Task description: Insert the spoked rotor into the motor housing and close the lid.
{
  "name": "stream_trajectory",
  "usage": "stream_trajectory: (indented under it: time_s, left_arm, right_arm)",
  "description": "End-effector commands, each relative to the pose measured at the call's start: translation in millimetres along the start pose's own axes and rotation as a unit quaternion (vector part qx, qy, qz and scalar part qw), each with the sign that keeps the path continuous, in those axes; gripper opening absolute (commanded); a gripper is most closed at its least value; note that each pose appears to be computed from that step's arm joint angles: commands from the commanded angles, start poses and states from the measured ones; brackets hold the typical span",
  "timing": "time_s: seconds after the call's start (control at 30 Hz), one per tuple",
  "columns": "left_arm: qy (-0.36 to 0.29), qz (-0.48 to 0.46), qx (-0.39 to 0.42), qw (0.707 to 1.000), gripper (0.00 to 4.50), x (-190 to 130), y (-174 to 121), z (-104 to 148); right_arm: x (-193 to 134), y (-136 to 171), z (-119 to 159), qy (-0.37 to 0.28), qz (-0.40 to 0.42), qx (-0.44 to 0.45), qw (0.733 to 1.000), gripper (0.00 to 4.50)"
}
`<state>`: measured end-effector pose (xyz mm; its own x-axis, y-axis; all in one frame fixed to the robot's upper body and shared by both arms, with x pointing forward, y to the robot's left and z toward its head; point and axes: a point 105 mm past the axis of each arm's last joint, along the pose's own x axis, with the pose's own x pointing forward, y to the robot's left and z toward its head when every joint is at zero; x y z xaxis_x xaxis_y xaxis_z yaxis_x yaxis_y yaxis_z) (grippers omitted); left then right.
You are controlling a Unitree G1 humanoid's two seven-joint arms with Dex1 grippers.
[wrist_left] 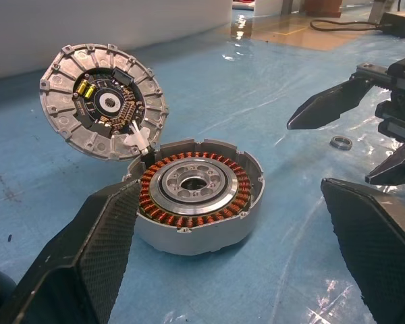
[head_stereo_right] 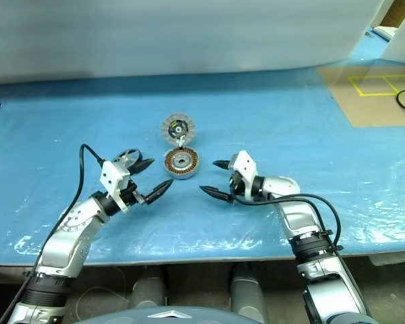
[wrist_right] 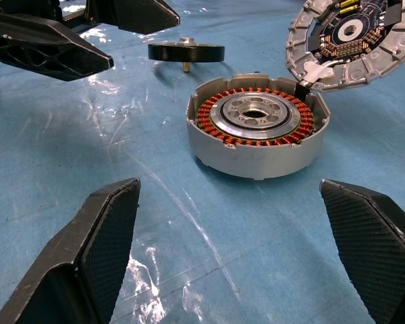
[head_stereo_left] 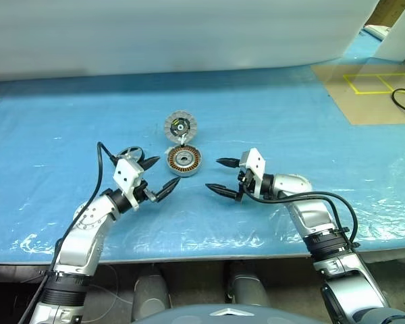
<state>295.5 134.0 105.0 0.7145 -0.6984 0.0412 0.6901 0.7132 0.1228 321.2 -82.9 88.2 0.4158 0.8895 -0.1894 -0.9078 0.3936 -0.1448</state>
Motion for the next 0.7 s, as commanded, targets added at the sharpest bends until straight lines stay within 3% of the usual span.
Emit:
stream_trajectory:
  time_s: [0.03, 0.7]
  left_arm:
    - [-0.015, -0.001, 0.021, 1.0, 4.5, -1.5, 1.3, 10.1]
    - [-0.014, 0.004, 0.02, 1.0, 4.5, -5.9, 2.9, 10.0]
  right_arm:
    - [1.2, -0.9, 10.4, -0.015, 0.003, -0.017, 1.0, 4.49]
    - [1.9, -1.2, 12.5, -0.018, 0.003, -0.017, 1.0, 4.49]
